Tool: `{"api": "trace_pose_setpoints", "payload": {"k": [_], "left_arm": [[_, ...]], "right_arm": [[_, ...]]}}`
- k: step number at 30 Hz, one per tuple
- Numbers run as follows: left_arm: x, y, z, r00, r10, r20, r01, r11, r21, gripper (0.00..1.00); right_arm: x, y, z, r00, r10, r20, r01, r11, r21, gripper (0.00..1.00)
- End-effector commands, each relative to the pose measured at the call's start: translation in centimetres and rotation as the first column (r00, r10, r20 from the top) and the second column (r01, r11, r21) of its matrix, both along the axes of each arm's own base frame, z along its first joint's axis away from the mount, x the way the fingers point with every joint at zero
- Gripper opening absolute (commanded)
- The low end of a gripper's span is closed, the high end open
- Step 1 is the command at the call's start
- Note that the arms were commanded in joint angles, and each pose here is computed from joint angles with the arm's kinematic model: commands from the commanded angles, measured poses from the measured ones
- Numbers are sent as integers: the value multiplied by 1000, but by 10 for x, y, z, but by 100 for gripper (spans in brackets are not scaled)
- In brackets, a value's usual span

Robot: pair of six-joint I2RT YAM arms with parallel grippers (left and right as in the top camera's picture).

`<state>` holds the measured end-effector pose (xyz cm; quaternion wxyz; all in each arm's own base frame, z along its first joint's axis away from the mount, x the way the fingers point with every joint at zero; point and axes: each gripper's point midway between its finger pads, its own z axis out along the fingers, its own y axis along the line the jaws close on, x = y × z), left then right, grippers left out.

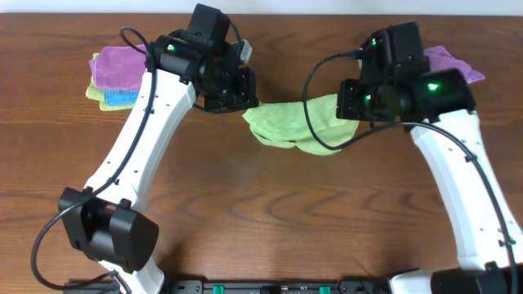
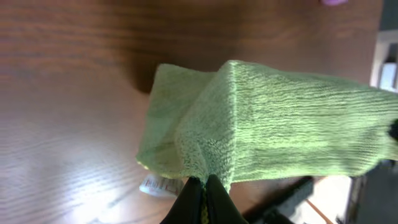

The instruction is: Fold the cloth

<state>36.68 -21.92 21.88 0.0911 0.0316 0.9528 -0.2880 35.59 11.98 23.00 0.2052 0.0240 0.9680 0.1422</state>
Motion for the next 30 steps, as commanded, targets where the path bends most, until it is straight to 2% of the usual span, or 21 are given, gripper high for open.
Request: {"api": "trace_pose_setpoints", "payload": {"k": [1, 10, 19, 24, 30], "left_arm": [[11, 6, 2, 998, 31, 53, -33, 999, 30, 6], [51, 3, -28, 992, 71, 101, -75, 997, 34, 6], [117, 20, -55, 970, 170, 177, -165, 985, -41, 6], [156, 29, -86, 950, 248, 191, -235, 968, -90, 6], [176, 26, -116, 943, 266, 200, -250, 963, -102, 5]], "right_arm": [[3, -7, -25, 997, -61, -36, 61, 998, -12, 1], [67, -2, -45, 989, -96, 114, 95, 995, 14, 1], [129, -10, -54, 956, -154, 251, 139, 987, 76, 1], [160, -12, -84, 946, -171, 276, 153, 985, 85, 1], [184, -1, -122, 942, -166, 290, 146, 985, 89, 1]]}}
